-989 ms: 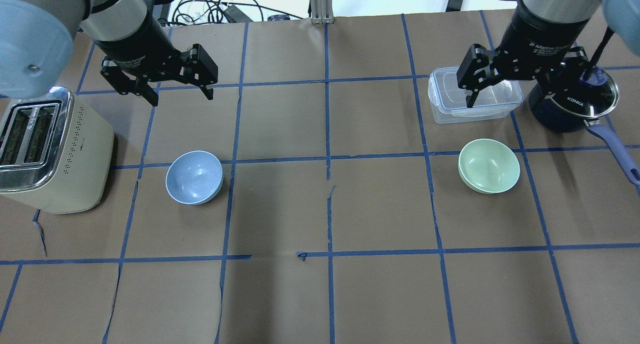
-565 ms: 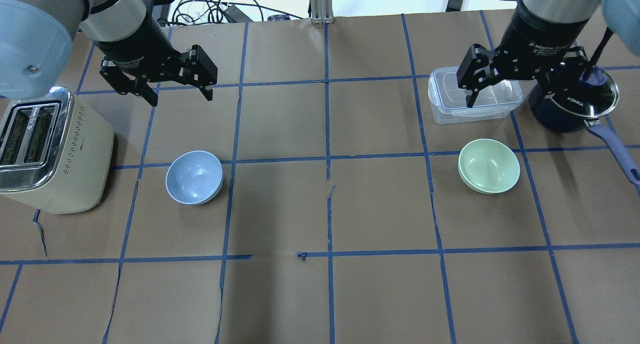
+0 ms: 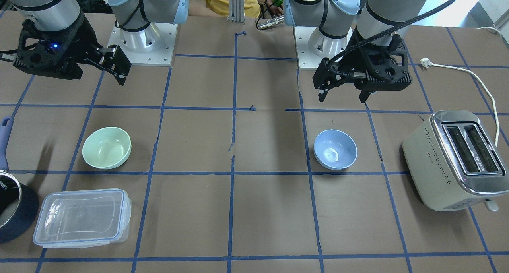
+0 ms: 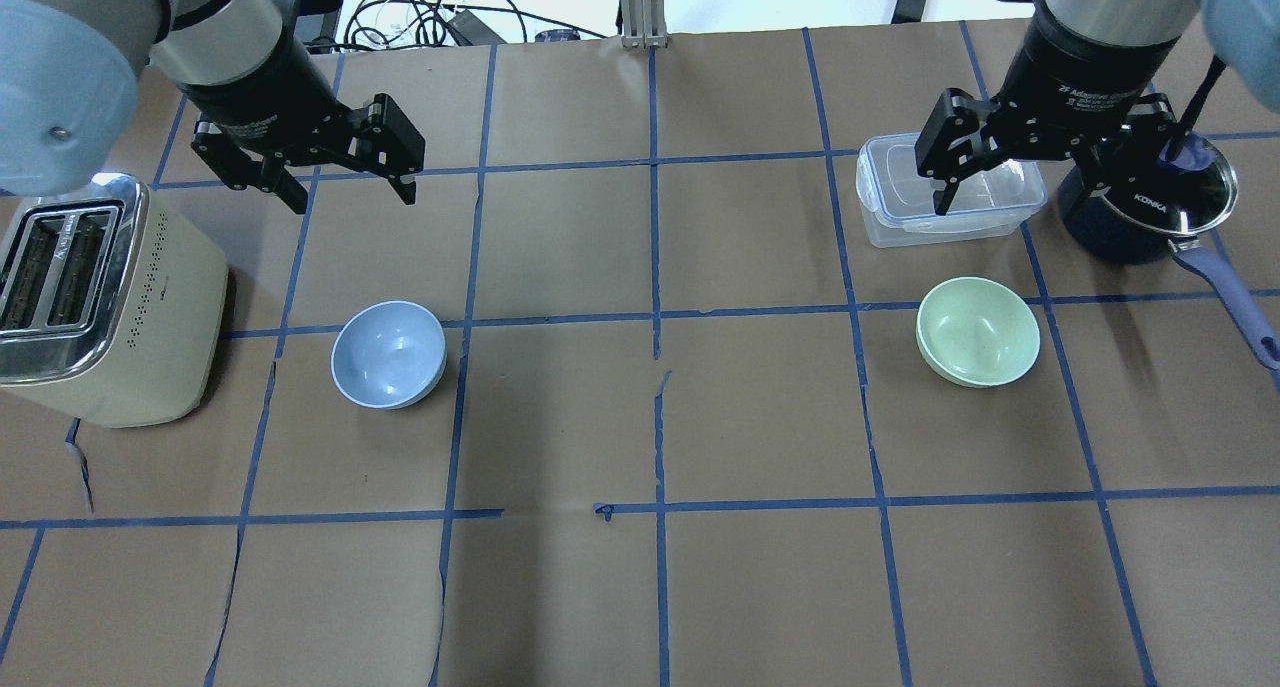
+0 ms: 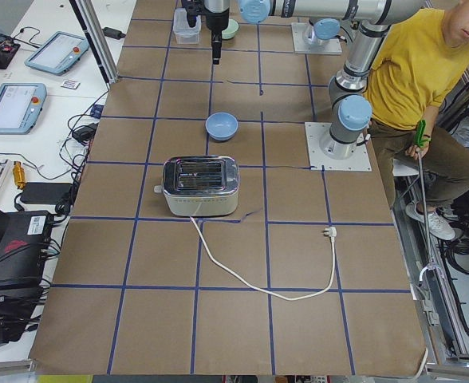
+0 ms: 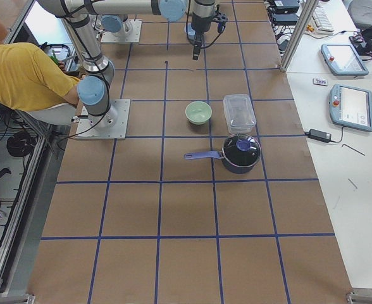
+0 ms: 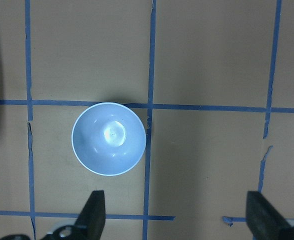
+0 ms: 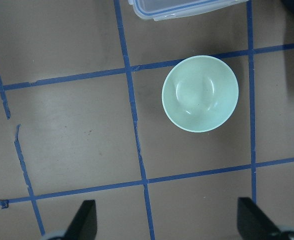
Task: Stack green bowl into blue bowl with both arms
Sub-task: 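Lower left gripper to blue bowl rim while right lowers to green bowl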
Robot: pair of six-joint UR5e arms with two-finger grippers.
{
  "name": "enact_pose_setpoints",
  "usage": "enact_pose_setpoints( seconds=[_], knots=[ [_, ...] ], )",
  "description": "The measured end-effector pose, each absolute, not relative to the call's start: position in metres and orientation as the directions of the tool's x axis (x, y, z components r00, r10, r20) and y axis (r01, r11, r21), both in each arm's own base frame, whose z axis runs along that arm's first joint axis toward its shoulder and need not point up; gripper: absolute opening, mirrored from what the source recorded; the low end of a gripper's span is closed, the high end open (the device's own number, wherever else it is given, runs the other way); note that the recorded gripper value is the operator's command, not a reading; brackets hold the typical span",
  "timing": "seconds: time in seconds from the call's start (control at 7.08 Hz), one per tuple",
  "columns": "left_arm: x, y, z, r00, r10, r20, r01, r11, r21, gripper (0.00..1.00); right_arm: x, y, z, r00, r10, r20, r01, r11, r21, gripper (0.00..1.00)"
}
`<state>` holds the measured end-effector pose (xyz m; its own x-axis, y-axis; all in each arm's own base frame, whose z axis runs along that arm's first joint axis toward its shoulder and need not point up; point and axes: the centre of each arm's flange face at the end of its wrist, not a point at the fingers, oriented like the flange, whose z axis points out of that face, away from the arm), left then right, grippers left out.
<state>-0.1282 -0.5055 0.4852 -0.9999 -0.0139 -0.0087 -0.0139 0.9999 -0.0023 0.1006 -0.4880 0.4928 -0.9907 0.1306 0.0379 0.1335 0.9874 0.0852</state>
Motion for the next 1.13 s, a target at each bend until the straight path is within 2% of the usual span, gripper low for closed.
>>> enact_pose_setpoints(
  seconds=[0.71,0.99,1.13],
  knots=[
    [-0.022,-0.534,0.370,-1.000,-0.017,0.000,-0.017,0.998,0.054,1.00,0.078,-0.505,0.430,-0.988,0.137,0.076,0.146,0.981,0.128,1.00],
    [-0.009,-0.535,0.303,-0.999,-0.018,-0.047,-0.022,0.996,0.088,1.00,0.074,-0.501,0.368,-0.997,-0.031,0.074,-0.026,0.997,0.075,1.00],
    [-0.008,-0.532,0.276,-0.998,-0.022,-0.063,-0.028,0.994,0.108,0.94,0.074,-0.494,0.337,-0.993,-0.087,0.074,-0.083,0.995,0.059,1.00]
  ],
)
